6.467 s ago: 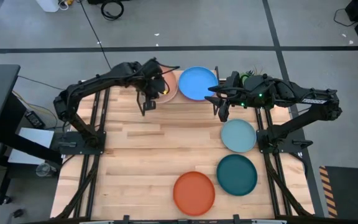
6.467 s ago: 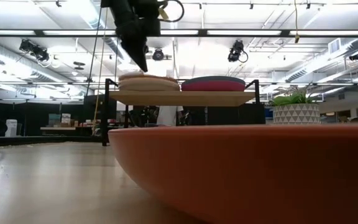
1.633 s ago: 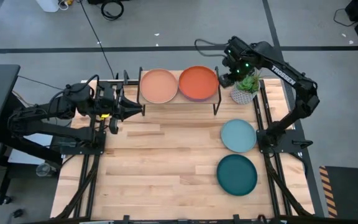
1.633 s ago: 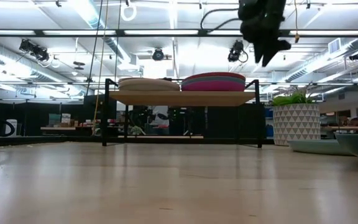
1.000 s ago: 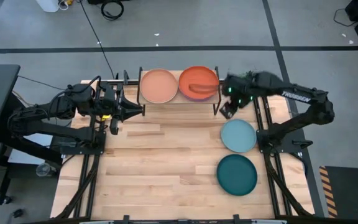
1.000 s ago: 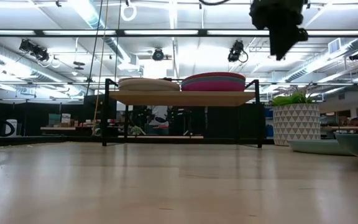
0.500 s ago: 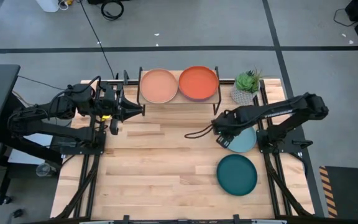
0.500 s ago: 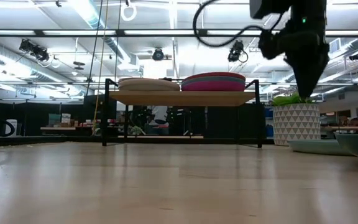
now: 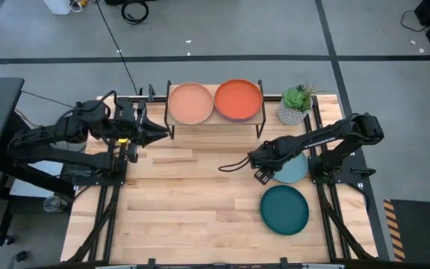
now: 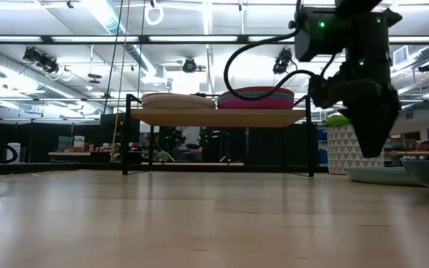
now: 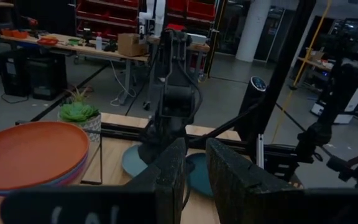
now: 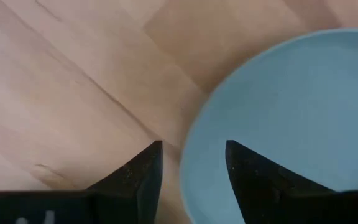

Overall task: Place and stack plates onto a shelf
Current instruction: Stack the light blue plate on the brown plate on the shelf

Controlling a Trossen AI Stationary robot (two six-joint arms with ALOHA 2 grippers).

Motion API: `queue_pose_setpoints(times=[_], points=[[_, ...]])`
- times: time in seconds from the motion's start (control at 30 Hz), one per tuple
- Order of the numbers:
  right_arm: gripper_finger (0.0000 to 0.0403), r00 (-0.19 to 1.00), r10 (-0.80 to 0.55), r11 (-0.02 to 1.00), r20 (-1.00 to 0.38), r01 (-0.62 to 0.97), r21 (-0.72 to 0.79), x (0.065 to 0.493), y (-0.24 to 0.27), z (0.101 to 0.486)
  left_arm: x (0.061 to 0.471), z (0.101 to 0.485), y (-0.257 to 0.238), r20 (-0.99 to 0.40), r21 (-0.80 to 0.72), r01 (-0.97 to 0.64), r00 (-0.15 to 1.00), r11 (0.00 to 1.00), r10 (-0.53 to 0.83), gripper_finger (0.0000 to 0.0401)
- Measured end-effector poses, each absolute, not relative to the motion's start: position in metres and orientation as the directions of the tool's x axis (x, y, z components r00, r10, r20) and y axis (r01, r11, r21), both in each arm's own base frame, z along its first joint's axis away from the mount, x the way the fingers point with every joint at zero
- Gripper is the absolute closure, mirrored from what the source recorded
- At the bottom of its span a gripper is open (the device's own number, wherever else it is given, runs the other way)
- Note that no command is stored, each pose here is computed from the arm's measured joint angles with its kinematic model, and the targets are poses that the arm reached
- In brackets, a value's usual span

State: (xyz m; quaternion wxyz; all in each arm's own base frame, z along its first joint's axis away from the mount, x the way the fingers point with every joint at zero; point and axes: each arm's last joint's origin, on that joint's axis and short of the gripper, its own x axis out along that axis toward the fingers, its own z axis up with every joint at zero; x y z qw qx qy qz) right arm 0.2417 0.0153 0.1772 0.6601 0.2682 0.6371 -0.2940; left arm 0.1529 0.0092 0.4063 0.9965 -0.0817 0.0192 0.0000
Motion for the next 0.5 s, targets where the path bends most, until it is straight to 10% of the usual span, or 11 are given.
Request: queue_pose_setpoints(times=[0.5], points=[[0.0216, 0.037, -0.008, 0.641, -0.999, 0.767, 0.024, 0.232, 0.016, 0.152, 0.149, 0.404, 0.009, -0.066, -0.174, -0.010, 0.998, 0.985, -0.002, 0.0330]])
